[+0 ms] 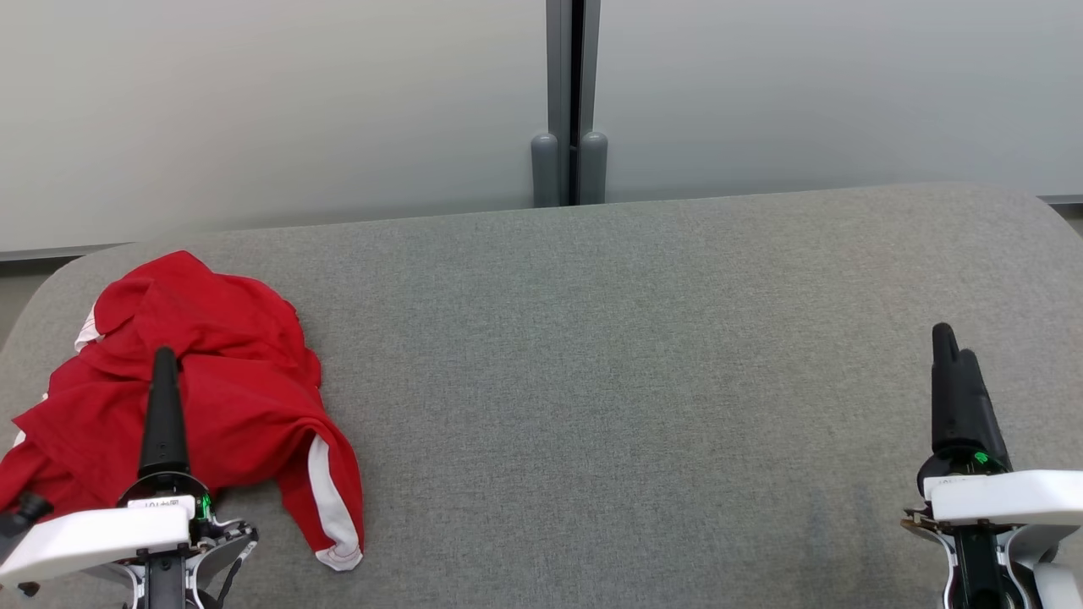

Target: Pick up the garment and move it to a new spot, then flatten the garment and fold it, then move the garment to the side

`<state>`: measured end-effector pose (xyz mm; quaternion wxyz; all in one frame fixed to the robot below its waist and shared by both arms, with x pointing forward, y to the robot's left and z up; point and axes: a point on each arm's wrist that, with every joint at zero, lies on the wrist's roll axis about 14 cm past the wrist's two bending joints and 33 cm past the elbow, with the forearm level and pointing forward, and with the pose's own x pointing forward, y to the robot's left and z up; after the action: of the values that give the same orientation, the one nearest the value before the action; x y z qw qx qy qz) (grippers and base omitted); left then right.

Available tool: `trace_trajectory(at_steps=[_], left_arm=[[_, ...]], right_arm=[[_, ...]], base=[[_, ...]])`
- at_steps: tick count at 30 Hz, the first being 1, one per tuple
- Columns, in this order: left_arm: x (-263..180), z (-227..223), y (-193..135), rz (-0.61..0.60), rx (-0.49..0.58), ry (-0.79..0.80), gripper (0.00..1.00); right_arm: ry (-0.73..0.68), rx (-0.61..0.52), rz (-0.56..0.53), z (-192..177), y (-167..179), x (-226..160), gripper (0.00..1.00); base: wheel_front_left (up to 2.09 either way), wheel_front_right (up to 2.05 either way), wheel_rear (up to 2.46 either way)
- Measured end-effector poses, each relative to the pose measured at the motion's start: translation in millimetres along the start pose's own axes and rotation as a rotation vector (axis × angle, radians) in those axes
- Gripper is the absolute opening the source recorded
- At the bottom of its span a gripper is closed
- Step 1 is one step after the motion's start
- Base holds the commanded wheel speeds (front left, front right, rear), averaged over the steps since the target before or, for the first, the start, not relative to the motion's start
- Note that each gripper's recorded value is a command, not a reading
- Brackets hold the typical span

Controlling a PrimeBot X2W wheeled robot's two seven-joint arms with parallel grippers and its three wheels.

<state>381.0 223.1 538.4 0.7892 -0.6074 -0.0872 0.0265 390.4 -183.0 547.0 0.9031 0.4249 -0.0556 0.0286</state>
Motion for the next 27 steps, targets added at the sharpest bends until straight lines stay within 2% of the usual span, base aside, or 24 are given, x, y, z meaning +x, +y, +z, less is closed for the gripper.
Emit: trace_trajectory(at_steps=[2, 7, 20, 27], left_arm=[[0.0, 0.0, 0.0, 0.000, 0.000, 0.000, 1.00], [0.3, -4.1, -8.1, -0.028, 0.085, 0.008, 1.00], [-4.5, -31.6, -24.0, -0.115, 0.455, 0.077, 1.00], [-7.8, -37.5, -12.9, -0.100, 0.569, 0.100, 1.00]], right_arm=[[0.000, 0.000, 0.000, 0.0, 0.0, 0.0, 1.00], [-0.007, -0.109, 0.035, 2.3, 9.5, 2.5, 1.00], [0.029, -0.416, 0.110, -11.6, 23.4, 2.6, 1.00], [0.043, -0.508, 0.126, -19.6, 24.6, 1.4, 1.00]], base=[[0.00, 0.00, 0.00], [0.00, 0.00, 0.00], [0.00, 0.00, 0.00], [0.00, 0.00, 0.00]])
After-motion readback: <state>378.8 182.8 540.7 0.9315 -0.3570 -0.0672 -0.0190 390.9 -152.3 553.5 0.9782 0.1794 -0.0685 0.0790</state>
